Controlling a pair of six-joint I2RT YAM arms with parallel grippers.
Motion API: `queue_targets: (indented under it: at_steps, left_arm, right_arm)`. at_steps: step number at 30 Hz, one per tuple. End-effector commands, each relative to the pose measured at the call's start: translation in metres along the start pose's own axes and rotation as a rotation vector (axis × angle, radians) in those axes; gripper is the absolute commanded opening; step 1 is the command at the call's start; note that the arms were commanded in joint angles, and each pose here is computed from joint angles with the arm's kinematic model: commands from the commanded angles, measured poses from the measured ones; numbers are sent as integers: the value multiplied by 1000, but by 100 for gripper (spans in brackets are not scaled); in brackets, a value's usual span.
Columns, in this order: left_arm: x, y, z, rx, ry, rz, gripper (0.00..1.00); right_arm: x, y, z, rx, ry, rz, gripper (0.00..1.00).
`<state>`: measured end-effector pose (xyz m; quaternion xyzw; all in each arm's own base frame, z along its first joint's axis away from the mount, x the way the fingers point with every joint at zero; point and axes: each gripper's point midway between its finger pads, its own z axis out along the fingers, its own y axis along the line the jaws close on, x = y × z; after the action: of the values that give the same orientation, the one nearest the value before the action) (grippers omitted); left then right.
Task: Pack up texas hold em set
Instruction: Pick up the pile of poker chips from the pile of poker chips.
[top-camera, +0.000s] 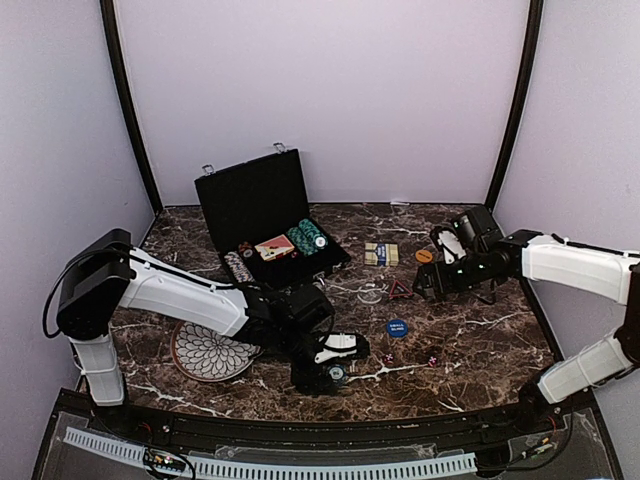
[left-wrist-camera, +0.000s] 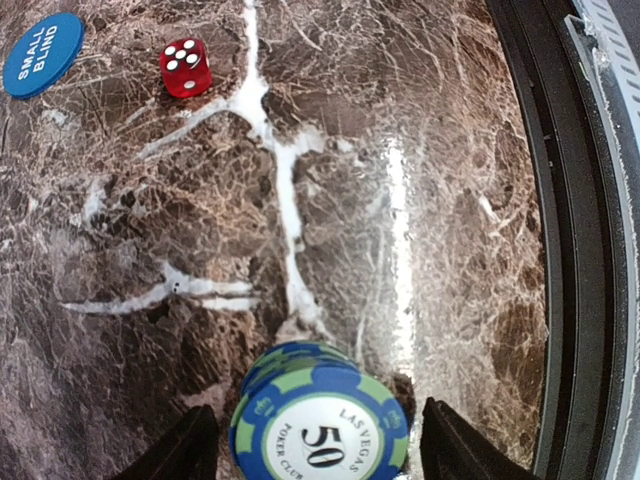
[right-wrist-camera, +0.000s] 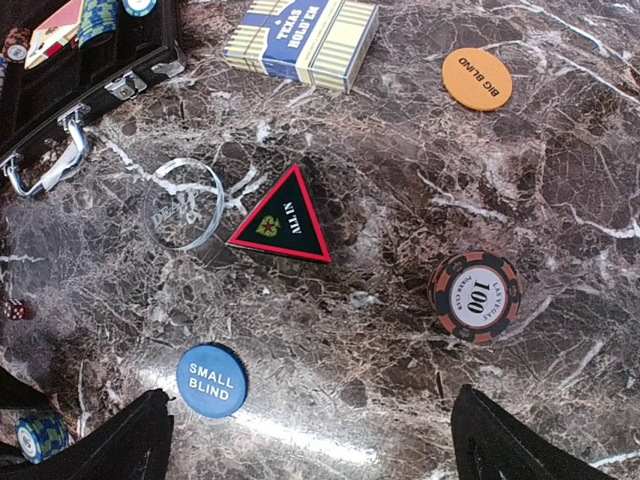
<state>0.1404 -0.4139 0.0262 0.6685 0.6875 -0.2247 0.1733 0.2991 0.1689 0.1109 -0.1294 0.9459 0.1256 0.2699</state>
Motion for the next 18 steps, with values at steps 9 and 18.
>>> queue_targets:
  at_steps: [9,18]
  left_arm:
    - [-2,4,4,-17,13,23,61]
    - [-3,2,5,-6,6,19,55]
  right_arm:
    - [1,8,8,-22,8,-15,99]
    - [4,9,10,-24,21,-18,99]
